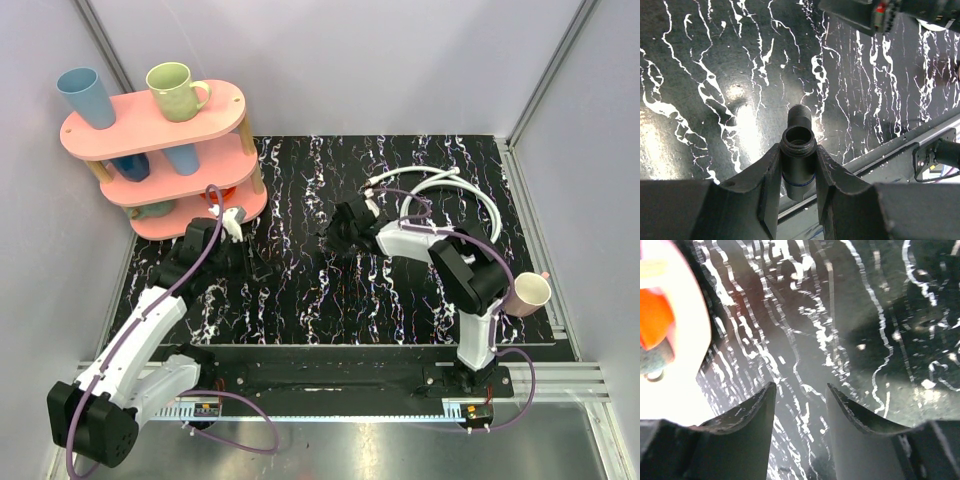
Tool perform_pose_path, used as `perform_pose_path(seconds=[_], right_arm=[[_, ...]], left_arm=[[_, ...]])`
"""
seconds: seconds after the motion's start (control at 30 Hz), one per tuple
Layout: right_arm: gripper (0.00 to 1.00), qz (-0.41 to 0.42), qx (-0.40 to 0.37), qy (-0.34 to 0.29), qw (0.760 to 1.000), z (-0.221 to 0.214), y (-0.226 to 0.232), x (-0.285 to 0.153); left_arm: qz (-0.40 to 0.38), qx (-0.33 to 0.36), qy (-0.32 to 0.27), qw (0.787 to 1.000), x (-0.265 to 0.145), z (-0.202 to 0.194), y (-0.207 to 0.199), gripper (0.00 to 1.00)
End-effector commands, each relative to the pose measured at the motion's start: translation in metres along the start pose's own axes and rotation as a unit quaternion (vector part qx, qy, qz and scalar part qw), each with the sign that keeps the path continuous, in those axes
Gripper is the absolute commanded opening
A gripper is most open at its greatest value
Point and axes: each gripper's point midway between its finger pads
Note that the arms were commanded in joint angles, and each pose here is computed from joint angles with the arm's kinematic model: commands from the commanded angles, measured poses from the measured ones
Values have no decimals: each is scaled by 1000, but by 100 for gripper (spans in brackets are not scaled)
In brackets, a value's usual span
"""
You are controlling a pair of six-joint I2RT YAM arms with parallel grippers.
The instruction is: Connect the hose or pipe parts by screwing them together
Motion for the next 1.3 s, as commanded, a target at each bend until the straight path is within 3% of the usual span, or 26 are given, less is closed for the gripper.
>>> perform_pose_path(seconds=[0.0, 0.13, 0.23, 0.33, 0.4, 0.5, 0.53, 0.6, 0.73, 0.83, 1.0, 1.1, 1.13, 1.27], right_arm=[[56, 98, -42, -24, 994, 13, 64, -45], [68, 96, -156, -28, 983, 19, 72, -64], [72, 103, -271, -12, 957, 18, 79, -73], [72, 105, -406, -3, 908, 25, 88, -74], [73, 93, -451, 11, 888, 27, 87, -73], [72, 106, -550, 28, 828, 29, 96, -63], [72, 116, -596, 28, 794, 31, 98, -59], [72, 142, -626, 32, 766, 27, 102, -57], [73, 171, -705, 28, 688, 28, 104, -43], [73, 176, -747, 66, 638, 27, 85, -34], [72, 242, -750, 113, 605, 26, 90, -42], [71, 288, -764, 140, 560, 16, 80, -48], [71, 300, -782, 133, 530, 16, 81, -50], [71, 299, -810, 132, 486, 17, 66, -41]], left_arm=[[16, 1, -48, 999, -8, 24, -2, 0], [26, 2, -56, 998, -12, 26, 1, 0], [27, 11, -57, 998, -15, 27, 1, 0], [23, 17, -63, 998, -19, 28, -1, 0], [21, 20, -68, 997, -21, 29, -2, 0], [21, 22, -73, 997, -23, 28, -2, 0], [20, 23, -75, 997, -24, 28, -3, 0], [19, 24, -80, 996, -26, 29, -3, 0], [21, 24, -89, 996, -29, 30, -3, 0], [21, 26, -95, 995, -31, 31, -3, 0], [21, 28, -107, 994, -35, 33, -4, 0], [21, 28, -112, 993, -36, 34, -4, 0], [23, 27, -112, 993, -36, 34, -3, 0], [22, 26, -111, 993, -36, 34, -3, 0]])
Point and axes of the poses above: each gripper's point midway between its finger pads, its own x axis out along the fingers, its own y axis along the line the jaws close on, z = x × y, and after that the axes turned 2 degrees about x, right-handed
